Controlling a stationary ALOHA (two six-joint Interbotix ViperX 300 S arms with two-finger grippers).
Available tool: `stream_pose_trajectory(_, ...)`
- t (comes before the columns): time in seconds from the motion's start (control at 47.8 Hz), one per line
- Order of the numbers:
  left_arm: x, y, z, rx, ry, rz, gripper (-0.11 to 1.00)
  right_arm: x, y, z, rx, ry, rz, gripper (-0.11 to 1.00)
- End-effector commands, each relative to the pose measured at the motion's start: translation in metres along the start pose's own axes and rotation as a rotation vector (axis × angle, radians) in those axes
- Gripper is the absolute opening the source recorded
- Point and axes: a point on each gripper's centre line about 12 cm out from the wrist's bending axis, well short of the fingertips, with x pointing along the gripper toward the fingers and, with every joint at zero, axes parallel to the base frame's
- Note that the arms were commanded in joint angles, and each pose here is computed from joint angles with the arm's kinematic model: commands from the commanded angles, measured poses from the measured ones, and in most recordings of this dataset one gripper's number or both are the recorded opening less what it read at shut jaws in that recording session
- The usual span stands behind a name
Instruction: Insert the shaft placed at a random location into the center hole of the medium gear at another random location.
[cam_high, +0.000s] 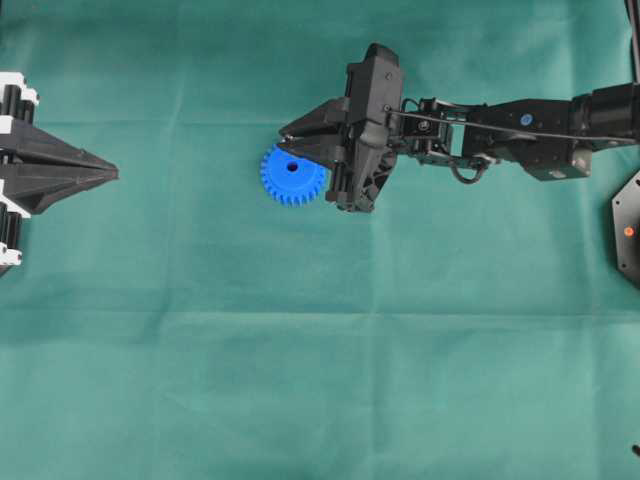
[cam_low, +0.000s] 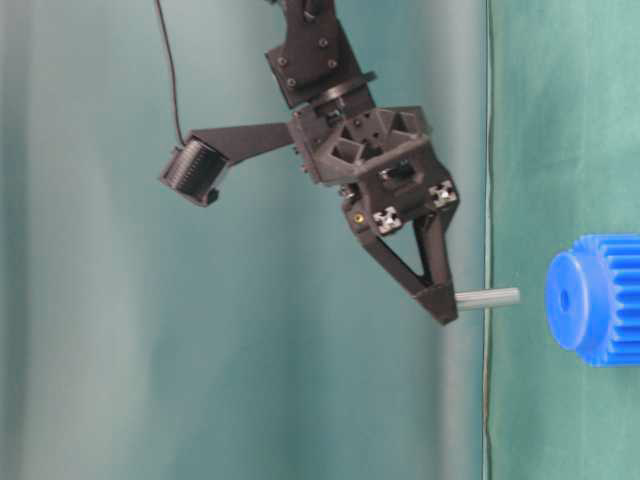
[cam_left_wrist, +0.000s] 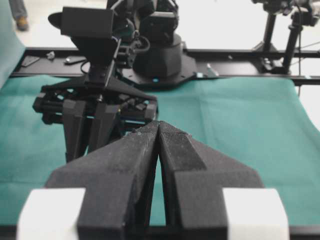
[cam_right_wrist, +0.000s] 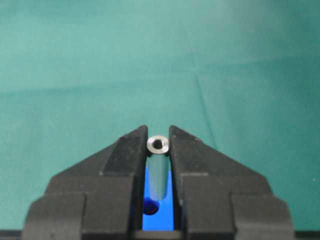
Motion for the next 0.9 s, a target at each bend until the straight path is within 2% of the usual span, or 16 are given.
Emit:
stream_pose_trajectory(0.0,0.002,0.000,0.003,0.003,-0.008,0.001,0.00,-0.006,0.001,0.018,-0.008,-0.051,0.001,0.14)
stream_pose_trajectory(0.272,0.002,0.000,0.003,0.002,-0.008,0.001,0.00,-0.004,0.003,0.016,-0.009,-0.055,0.007,0.14)
stream_pose_trajectory(0.878,0.002,0.000,0.004,0.002,-0.014,0.001,0.00,0.014,0.004,-0.014,0.007,-0.017,0.006,0.14)
